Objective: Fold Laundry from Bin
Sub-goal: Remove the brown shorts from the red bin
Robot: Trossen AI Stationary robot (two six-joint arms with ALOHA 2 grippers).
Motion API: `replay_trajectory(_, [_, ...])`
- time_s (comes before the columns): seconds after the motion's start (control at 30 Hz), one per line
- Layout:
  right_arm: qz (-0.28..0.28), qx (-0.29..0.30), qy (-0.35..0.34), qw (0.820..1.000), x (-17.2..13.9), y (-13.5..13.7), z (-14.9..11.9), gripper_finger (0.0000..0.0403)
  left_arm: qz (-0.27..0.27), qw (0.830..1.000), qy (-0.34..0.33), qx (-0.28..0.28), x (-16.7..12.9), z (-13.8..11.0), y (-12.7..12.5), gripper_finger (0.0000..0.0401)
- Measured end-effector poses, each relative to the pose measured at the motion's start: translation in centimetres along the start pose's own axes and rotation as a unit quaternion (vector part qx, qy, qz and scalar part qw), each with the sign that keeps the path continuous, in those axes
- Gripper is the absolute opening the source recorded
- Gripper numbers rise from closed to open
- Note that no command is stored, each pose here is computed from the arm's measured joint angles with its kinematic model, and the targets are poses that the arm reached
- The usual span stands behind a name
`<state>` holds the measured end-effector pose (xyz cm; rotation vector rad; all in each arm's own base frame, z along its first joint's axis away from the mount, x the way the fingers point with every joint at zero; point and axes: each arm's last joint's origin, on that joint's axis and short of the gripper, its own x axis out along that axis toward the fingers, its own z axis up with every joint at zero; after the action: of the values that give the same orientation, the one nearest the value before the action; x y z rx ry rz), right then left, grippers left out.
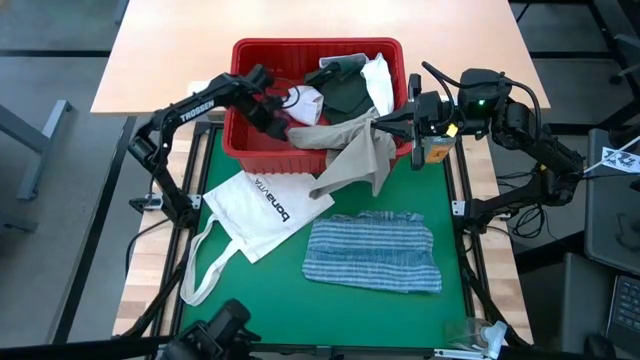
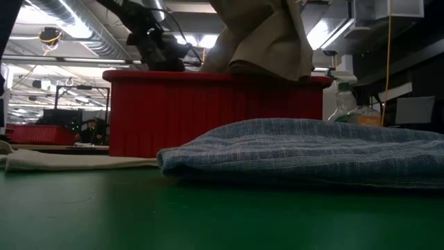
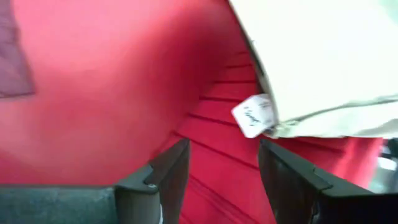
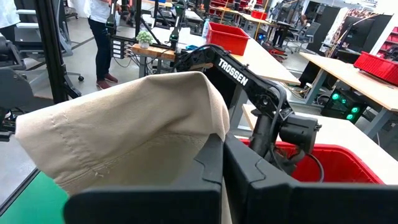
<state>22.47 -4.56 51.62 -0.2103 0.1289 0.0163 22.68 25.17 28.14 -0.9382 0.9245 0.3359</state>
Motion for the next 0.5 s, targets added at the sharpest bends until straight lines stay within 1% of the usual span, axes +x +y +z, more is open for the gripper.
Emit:
replay_trajectory(0.17, [0.0,0.0,0.0,1.0,0.0,-0.01,0.0,0.0,-0.052,0.999,0.001,-0.004,-0.34,0.05,0.2,0.018])
replay_trajectory(0.33, [0.0,0.0,0.0,1.0,0.01,0.0,-0.01,0.0,-0.104,0.994,0.003,0.028,-0.48,0.02,0.04,0.018])
replay_trajectory(0.5, [0.0,0.0,0.0,1.0,0.01,-0.01,-0.01,0.0,-0.093,0.994,0.002,0.05,-0.23,0.01,-0.29,0.0179])
